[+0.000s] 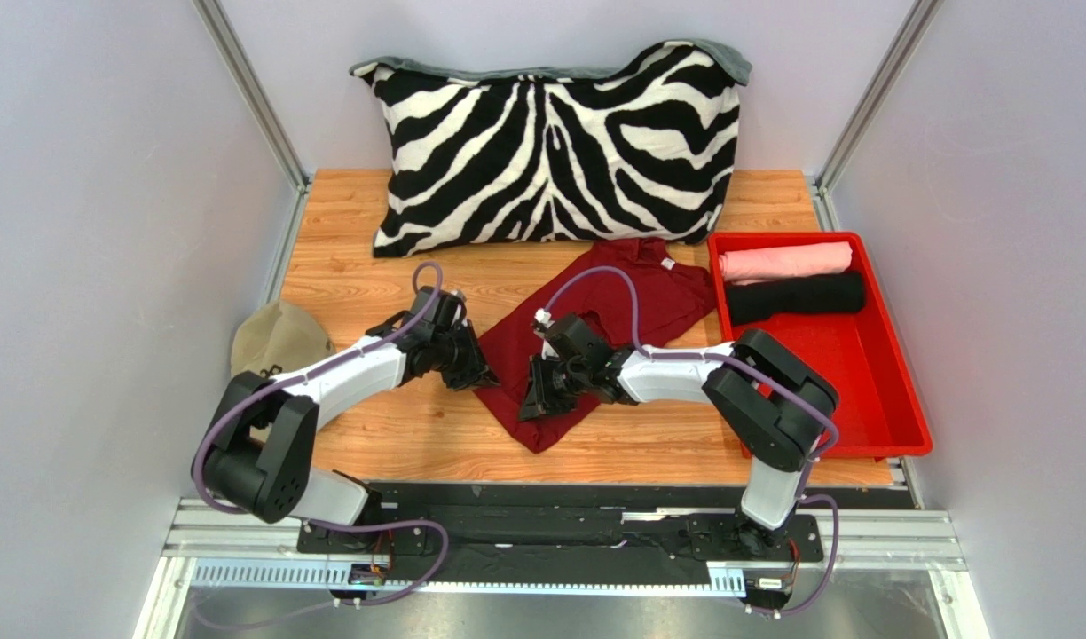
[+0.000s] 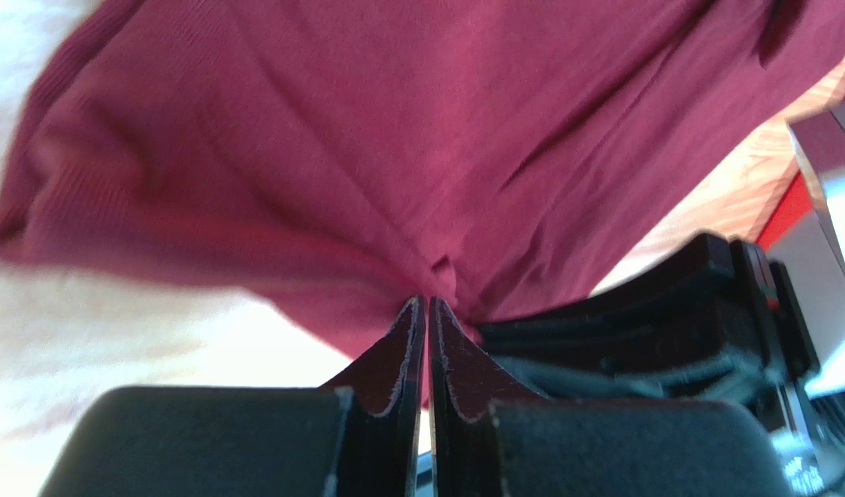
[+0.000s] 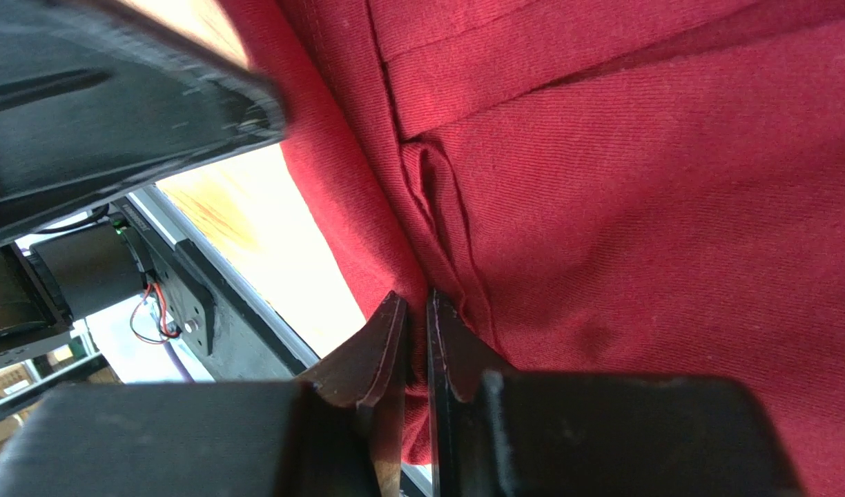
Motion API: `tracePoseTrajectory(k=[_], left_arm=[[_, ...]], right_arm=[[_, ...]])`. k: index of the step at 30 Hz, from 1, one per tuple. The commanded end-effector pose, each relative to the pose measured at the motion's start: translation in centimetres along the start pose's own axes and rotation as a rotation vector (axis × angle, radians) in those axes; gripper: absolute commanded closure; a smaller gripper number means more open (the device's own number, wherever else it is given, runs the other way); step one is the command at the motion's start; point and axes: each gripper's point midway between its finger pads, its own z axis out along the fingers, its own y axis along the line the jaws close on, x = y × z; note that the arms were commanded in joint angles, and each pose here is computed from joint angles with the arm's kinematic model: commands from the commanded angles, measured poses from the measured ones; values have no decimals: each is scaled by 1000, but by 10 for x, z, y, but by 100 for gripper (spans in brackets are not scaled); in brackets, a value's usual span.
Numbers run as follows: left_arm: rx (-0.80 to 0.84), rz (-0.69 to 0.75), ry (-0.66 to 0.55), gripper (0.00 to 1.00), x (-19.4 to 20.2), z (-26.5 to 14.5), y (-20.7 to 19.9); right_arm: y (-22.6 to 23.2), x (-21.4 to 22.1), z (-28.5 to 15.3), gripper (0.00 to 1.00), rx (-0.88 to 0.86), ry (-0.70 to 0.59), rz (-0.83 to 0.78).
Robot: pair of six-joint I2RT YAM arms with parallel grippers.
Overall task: Roll the t-shirts
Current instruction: Roll the T-shirt to the center of the board.
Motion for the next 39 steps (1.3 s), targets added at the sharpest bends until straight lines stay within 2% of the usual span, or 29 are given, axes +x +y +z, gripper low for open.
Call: tracePoseTrajectory(k=[1,7,10,14,16,23,26,33,35,38,39], left_arm=[[75,-11,-10,90,-13,15,-17],[34,-22,35,92,-8,29,-7],[59,-11,15,91,-9,26,-10],[98,21,-13,75,-15,14,-19],[115,28,-25,72,-16,7,-20],[173,-13,-16,73,-2,-2,-9],[175,-36,16,79,4,4,-6],[126,-75,65,83,6,26,4],[103,-84,73,83,4,28,6],[32,-98,93,83,6,31,16],[0,-101,107,83,8,33,23]], right_arm=[[-7,3,-3,87,21,-12,18],[-8,-3,-7,87,20,-52,21],[-11,-1,-6,87,27,-46,25],[-11,-1,-4,87,26,-41,31],[-12,-1,-4,87,28,-41,33],[-15,1,-2,87,36,-37,40],[-16,1,-1,87,34,-40,48],[-16,1,-4,87,38,-48,53],[-16,0,-7,82,45,-55,43],[-13,-1,-19,63,58,-72,18],[-14,0,-23,60,73,-76,9]])
